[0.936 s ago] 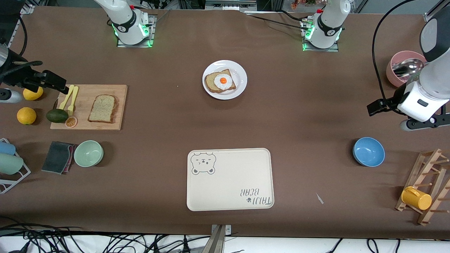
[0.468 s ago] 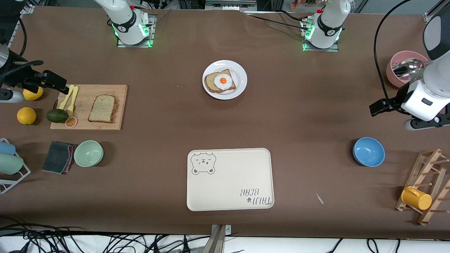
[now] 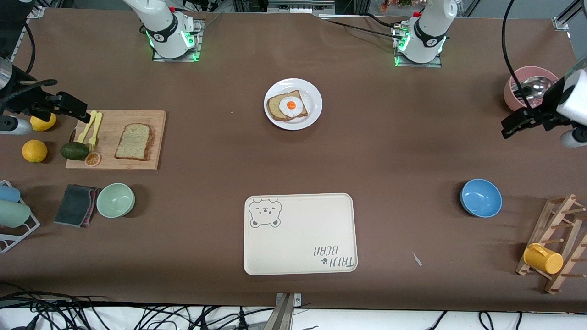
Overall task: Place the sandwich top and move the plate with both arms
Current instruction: 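Move the right gripper over the bread slice on the cutting board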
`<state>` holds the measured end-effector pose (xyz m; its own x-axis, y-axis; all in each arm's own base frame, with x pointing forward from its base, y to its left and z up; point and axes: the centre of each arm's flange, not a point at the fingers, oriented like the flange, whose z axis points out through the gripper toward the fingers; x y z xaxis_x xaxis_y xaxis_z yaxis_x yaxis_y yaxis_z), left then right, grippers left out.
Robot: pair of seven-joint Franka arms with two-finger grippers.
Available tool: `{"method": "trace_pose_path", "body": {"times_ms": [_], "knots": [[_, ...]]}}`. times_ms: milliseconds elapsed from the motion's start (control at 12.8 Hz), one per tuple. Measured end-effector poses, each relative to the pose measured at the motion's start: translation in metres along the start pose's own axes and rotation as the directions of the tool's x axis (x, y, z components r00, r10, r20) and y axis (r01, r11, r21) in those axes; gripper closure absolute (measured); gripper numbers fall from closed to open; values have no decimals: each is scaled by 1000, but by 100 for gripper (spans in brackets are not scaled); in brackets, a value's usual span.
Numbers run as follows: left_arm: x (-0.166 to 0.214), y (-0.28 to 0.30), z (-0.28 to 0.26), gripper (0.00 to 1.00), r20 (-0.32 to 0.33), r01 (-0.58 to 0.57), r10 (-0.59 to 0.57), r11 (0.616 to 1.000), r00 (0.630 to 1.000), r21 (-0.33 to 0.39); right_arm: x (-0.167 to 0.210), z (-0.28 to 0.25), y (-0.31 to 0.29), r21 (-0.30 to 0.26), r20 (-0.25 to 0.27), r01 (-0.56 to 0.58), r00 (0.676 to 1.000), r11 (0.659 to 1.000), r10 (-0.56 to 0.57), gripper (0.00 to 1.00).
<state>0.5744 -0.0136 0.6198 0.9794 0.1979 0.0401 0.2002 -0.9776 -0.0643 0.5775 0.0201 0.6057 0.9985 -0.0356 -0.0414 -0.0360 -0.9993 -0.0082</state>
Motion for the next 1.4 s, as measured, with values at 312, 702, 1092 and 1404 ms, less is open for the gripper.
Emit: {"method": "trace_pose_path", "body": {"times_ms": [312,702,1092,1404], "knots": [[-2,-19,-9,0,6,57,-57,996,998,-67,0,2,0,0,5,0,1000,1000,0,0],[-4,-20,-3,0,23,60,-59,996,998,-65,-1,5,0,-1,17,0,1000,1000,0,0],[-5,-28,-7,0,22,73,-72,995,997,-65,-2,8,0,-2,28,-1,1000,1000,1,0],[-5,-33,-8,0,18,82,-81,994,997,-66,-2,19,0,-4,52,0,999,1000,0,0]]}}
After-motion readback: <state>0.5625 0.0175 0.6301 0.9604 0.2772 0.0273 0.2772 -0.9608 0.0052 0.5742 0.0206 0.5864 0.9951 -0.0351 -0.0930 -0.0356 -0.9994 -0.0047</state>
